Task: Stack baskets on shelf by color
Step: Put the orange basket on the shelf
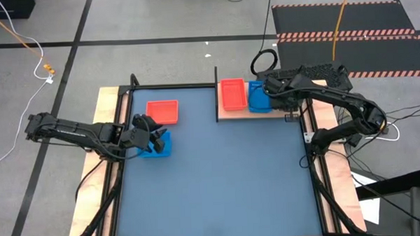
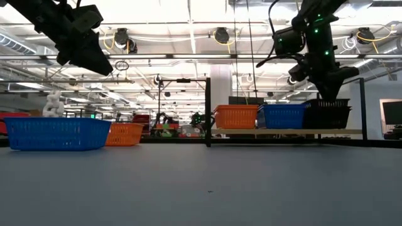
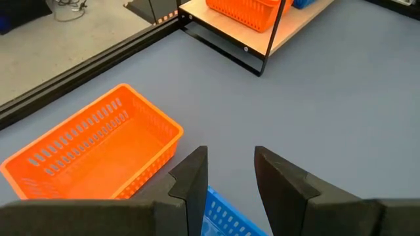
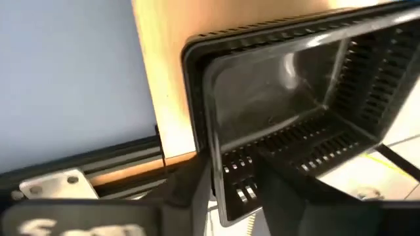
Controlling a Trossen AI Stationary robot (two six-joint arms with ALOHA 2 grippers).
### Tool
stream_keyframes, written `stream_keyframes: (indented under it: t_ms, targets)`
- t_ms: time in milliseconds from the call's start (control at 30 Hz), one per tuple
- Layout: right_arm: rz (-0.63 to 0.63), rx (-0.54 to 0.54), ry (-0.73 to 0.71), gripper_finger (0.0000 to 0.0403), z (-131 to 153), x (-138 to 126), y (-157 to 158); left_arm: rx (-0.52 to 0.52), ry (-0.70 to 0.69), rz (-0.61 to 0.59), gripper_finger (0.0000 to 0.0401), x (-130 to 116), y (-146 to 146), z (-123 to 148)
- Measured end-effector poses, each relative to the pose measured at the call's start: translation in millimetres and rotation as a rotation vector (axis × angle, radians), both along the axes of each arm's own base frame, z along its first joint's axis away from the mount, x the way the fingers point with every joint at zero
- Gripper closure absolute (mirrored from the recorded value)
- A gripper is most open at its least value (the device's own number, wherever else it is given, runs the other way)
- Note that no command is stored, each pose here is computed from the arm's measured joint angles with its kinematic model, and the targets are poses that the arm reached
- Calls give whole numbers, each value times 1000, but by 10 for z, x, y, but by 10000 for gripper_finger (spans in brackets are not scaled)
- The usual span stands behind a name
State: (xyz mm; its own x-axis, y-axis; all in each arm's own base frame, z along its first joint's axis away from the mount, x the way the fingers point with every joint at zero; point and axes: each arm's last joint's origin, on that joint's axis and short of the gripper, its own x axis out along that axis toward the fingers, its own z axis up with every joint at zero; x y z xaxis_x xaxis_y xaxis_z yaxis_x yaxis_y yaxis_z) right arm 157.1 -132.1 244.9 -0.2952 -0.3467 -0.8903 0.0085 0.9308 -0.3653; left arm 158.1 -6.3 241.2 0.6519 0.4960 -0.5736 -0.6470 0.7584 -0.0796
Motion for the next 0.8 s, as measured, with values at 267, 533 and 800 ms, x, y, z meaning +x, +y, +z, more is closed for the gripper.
stream_keyframes:
  t_ms: [267,533,800]
  targets:
    - [-60,-59,-82,246,64,36,121,7,1,3,274,0,3,1]
    - [56,-196,-357,241,566,66,359,8,9,69,274,-18,60,-91]
    - [218,-54,-1034,241,966,433,632,-37,-21,156,274,-26,129,-125]
